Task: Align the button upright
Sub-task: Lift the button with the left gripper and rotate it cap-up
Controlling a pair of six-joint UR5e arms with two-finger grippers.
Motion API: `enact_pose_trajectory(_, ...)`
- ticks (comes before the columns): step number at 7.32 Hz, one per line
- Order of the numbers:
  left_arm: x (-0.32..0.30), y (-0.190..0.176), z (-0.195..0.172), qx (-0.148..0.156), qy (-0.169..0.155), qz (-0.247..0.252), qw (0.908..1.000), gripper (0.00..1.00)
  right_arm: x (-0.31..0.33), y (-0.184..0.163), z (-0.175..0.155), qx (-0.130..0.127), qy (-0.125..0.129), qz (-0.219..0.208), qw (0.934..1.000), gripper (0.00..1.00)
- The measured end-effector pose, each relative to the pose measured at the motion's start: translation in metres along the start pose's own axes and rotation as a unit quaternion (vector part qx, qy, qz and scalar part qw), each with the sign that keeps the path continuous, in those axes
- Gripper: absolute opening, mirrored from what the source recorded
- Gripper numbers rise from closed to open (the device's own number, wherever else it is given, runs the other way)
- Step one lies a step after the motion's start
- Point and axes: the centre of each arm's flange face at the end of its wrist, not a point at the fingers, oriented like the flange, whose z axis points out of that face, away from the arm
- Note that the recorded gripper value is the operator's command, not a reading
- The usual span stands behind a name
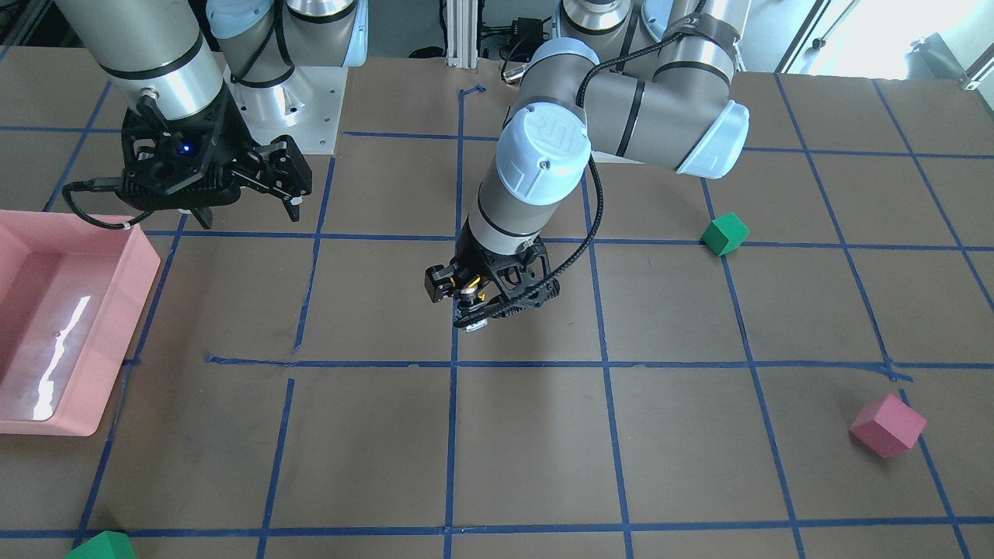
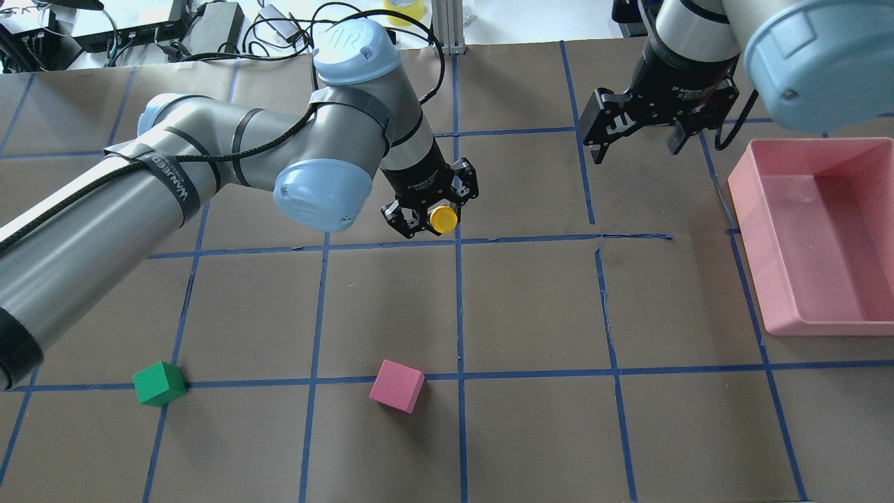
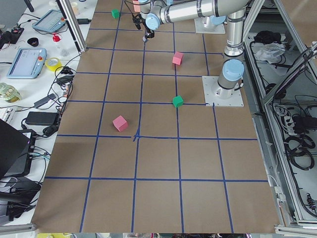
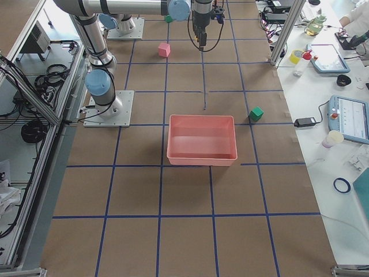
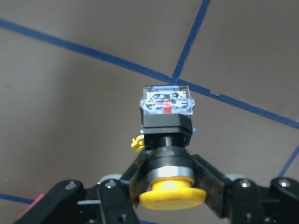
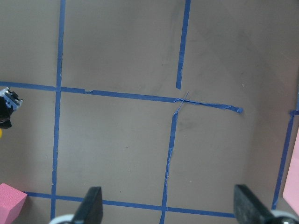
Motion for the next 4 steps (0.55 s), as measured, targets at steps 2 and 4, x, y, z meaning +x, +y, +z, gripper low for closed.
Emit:
enact_pose_trajectory(2,-0.006,-0.044,0.029,-0.108,0.038,-0.120,0.9861,0.00,-0.001,-0.002,-0.003,0.013,0.001,0.001,0.9999,1.00)
enact_pose_trajectory(4,-0.017,-0.085,0.063,-0.179,0.052,-0.182,0.9654,0.00,-0.001,-0.003,-0.003,0.015,0.002,0.000,0.9999,1.00)
